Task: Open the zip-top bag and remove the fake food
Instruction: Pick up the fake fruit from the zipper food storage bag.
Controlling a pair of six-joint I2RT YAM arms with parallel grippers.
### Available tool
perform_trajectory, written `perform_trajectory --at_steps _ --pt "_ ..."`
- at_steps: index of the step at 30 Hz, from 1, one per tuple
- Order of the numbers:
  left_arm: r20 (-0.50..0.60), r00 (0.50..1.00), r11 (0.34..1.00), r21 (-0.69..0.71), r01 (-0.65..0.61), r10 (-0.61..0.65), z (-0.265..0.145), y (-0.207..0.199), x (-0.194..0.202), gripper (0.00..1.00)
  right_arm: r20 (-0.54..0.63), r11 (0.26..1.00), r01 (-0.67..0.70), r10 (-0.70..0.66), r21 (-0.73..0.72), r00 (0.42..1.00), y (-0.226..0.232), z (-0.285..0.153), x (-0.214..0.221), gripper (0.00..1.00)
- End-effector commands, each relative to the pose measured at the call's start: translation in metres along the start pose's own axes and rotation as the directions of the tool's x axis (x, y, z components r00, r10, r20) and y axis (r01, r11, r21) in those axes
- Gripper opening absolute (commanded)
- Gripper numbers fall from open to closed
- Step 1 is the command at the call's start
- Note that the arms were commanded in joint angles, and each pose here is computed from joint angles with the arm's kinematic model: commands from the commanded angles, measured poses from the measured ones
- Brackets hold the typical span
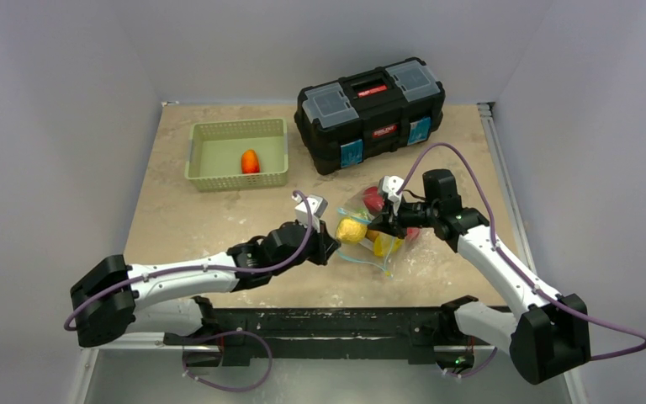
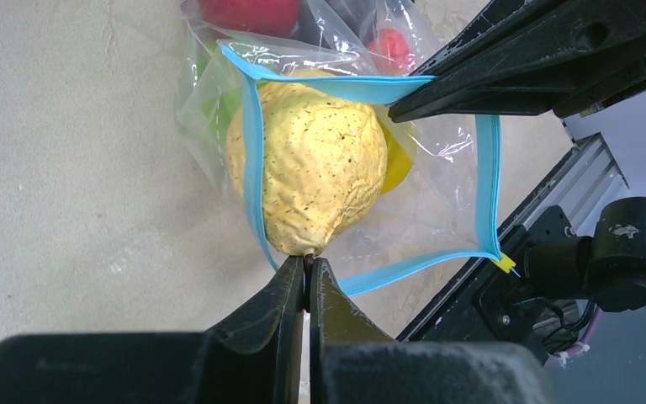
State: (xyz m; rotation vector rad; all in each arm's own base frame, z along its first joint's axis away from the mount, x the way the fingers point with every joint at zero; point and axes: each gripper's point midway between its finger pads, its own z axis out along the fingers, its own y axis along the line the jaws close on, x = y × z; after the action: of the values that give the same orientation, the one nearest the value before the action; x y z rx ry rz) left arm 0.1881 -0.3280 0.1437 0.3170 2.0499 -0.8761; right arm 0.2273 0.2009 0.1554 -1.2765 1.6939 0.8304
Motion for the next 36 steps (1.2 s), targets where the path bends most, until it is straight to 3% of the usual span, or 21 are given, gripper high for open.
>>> perform_trajectory --at_steps 1,26,36 --pt "0.017 0.999 0.998 0.037 -0.044 0.044 -0.009 -0.009 -0.01 0.0 0.026 0.999 0.034 -0.035 0.009 0.999 -0.005 -0.003 -0.013 0.0" --pt "0.015 0.994 0.993 0.038 -0.112 0.112 -0.039 -0.005 -0.022 0.0 0.026 0.999 0.034 -0.035 0.009 0.999 -0.005 -0.003 -0.013 0.0" --pt "-0.035 0.988 0.989 0.035 -0.146 0.148 -0.051 0.003 -0.017 0.0 0.022 0.999 0.032 -0.033 0.01 0.999 -0.006 -0.002 -0.011 0.0"
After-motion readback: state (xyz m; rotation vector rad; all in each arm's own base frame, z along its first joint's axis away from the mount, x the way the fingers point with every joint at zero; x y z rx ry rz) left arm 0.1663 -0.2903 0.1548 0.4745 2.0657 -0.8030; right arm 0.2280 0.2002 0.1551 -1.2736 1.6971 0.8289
